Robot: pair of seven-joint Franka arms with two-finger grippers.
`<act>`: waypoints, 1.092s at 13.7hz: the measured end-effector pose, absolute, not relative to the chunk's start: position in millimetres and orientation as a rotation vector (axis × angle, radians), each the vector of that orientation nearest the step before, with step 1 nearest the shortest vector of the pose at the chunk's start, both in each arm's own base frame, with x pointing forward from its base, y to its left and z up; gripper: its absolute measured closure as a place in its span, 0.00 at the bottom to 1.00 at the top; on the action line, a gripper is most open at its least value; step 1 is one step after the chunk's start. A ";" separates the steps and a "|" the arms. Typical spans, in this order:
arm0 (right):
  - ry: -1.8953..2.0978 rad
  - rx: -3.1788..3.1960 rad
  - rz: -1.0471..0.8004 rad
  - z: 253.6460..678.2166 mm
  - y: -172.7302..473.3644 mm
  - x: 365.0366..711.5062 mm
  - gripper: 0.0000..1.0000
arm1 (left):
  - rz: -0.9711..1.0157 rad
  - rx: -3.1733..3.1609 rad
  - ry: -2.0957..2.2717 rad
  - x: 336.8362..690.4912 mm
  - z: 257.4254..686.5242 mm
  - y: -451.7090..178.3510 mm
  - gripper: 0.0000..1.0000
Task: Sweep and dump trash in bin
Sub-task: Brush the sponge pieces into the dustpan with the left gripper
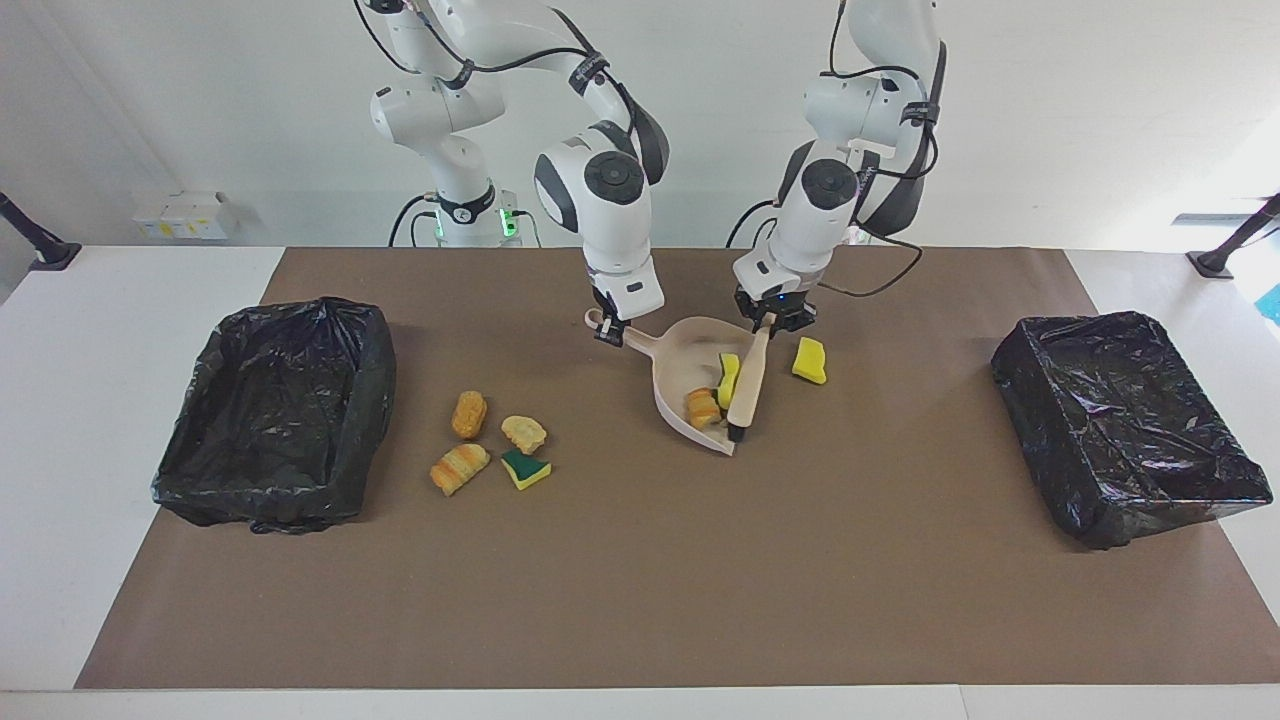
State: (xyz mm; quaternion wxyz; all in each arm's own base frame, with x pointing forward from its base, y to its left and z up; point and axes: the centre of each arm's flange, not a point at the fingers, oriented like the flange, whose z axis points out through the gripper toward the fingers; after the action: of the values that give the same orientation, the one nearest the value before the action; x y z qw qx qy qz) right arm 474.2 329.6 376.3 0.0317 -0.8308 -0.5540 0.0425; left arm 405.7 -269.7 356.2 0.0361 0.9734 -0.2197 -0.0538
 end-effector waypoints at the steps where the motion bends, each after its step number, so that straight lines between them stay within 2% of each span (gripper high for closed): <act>1: -1.702 -2.558 0.122 376.8 330.2 474.5 0.68 | -0.175 2.986 -0.671 405.7 362.7 -274.4 0.74; 7: -1.695 -2.558 0.098 378.9 330.8 476.8 0.68 | -0.261 3.130 -0.140 414.1 412.2 -264.4 0.74; 15: -1.738 -2.528 0.094 378.9 325.8 480.7 0.68 | -0.381 3.176 0.986 388.5 408.8 -246.1 0.74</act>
State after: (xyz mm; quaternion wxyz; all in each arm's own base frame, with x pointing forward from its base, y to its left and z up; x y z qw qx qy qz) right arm 480.7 325.8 378.9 0.0362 -0.8232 -0.5658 0.0305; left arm 388.5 -246.1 408.8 -0.1029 0.9438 0.2931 -0.1131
